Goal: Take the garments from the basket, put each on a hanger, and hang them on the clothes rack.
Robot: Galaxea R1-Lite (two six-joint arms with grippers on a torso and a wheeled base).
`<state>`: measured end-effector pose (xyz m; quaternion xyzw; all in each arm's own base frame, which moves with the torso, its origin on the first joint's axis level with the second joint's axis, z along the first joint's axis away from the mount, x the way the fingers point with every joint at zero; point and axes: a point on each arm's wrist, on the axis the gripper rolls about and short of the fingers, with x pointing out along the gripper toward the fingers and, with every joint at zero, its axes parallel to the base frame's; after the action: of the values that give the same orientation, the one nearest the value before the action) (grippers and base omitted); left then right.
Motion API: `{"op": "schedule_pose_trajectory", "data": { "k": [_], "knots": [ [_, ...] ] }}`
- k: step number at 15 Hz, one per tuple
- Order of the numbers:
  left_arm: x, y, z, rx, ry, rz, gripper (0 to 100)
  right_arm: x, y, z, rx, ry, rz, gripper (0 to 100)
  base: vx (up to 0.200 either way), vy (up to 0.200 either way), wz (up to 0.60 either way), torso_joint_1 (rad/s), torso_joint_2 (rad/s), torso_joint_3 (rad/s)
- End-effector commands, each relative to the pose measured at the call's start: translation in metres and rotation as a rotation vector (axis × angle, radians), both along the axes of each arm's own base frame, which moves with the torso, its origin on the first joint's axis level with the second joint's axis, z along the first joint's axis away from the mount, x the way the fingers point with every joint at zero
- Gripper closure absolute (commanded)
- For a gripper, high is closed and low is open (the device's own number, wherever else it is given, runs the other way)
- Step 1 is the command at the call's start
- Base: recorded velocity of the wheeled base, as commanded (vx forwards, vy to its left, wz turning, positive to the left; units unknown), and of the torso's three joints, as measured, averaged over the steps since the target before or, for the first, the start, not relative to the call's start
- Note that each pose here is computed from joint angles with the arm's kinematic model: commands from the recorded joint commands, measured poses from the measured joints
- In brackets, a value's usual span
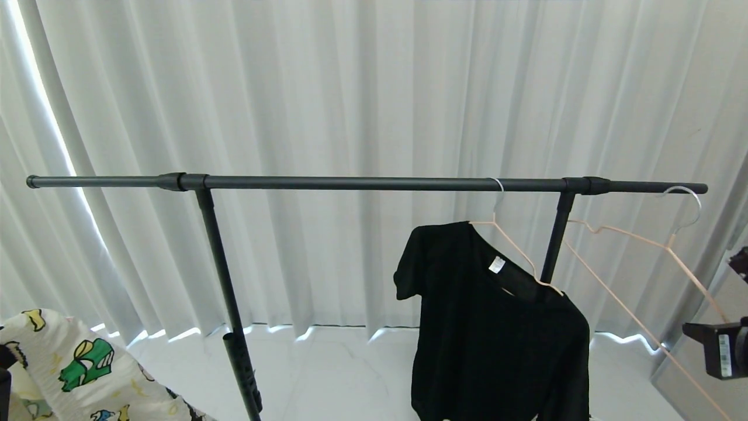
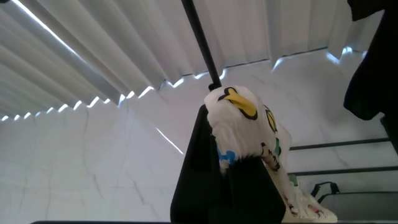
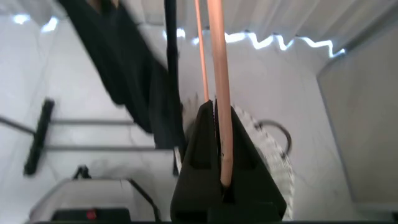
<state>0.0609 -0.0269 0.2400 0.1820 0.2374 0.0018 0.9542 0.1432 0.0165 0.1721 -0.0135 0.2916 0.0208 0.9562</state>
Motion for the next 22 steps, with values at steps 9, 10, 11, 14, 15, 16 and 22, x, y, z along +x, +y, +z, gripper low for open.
{"op": "schedule_pose_trajectory", "data": {
  "k": [9,10,11,14,15,16,22],
  "knots": [
    [0.000,0.000,0.000,0.001,0.003,-0.004,100,-0.096,-0.011,0.005,-0.078,-0.063,0.105,100,-0.200,0.000,0.00,0.001,0.00,0.003],
    [0.000,0.000,-0.001,0.002,0.006,-0.004,100,-0.098,-0.010,0.005,-0.077,-0.068,0.118,100,-0.200,0.000,0.00,0.007,0.00,-0.002],
    [0.000,0.000,-0.002,0.004,0.008,-0.004,100,-0.098,-0.010,0.006,-0.077,-0.070,0.123,100,-0.200,0.000,0.00,-0.002,0.00,0.012],
    [0.000,-0.001,-0.004,0.006,0.014,-0.017,100,-0.097,-0.007,0.008,-0.064,-0.078,0.185,100,-0.200,0.000,0.00,0.001,0.00,0.005],
    [0.000,-0.003,-0.004,0.007,0.016,-0.038,100,-0.096,-0.004,0.012,-0.043,-0.086,0.247,100,0.000,0.000,0.00,0.000,0.00,0.000],
    [0.000,-0.005,-0.004,0.009,0.017,-0.061,100,-0.092,-0.001,0.013,-0.032,-0.075,0.297,100,0.000,0.000,0.00,0.000,0.00,0.000],
    [0.052,-0.048,0.006,-0.015,0.036,-0.049,100,-0.064,0.040,0.014,-0.009,-0.017,0.678,100,0.000,0.000,0.00,0.000,0.00,0.000]
  ]
}}
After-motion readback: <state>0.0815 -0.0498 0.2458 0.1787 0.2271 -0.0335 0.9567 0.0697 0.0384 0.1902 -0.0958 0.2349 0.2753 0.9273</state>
